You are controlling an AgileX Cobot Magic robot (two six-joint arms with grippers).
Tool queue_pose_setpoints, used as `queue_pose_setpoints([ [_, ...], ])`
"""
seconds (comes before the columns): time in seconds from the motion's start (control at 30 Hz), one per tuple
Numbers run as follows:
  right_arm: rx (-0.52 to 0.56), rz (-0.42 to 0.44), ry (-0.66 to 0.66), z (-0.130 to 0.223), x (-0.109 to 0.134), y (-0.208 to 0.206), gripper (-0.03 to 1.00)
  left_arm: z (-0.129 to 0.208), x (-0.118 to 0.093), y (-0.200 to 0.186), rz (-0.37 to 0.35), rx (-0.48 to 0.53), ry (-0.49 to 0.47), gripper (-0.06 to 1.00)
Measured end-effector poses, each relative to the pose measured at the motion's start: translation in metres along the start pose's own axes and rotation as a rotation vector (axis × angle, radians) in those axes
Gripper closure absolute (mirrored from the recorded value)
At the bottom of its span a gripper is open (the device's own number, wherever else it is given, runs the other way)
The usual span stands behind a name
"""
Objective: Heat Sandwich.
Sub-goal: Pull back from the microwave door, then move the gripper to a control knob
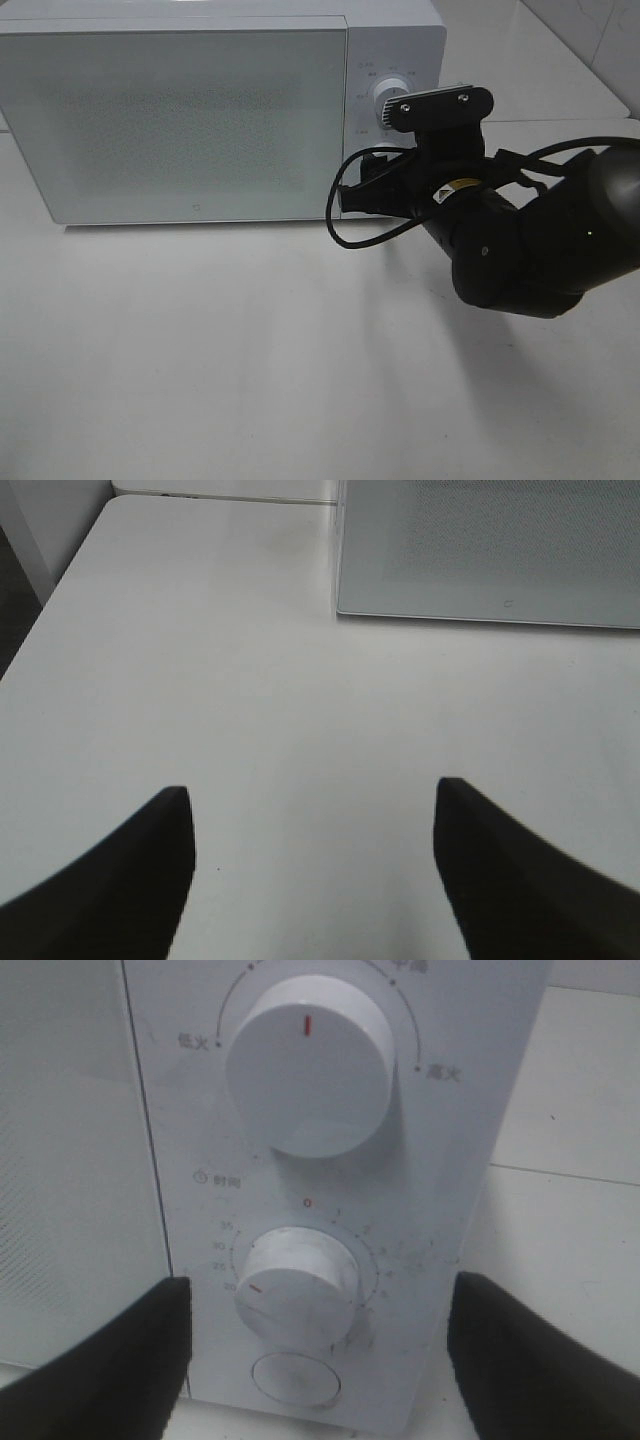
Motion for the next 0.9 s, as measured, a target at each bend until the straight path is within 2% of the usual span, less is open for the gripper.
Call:
queue_pose_setpoints([
  [0.1, -0.018, 0.032, -0.008, 0.002, 0.005, 0.001, 0.28, 0.000, 0.000, 0.000, 0.000, 0.000, 0.000, 0.30],
  [0.7, -0.031, 0.073, -0.009, 0.010, 0.020, 0.022, 0.28, 0.000, 0.000, 0.000, 0.000, 0.000, 0.000, 0.30],
  [0.9, -0.039, 0.086, -0.009, 0.012, 0.022, 0.027, 0.32, 0.000, 0.000, 0.000, 0.000, 0.000, 0.000, 0.30],
])
Point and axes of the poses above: a point on each arm's last joint axis where the gripper is mounted, y pointing out along that axis toward the gripper, x along the wrist's bending axis when the last joint is at zero, z = x × y, the point moved 8 cm from there along y, pointing out along that axis toward the gripper, and after that the axes turned 8 degrees about -y, right-handed, at the moved point
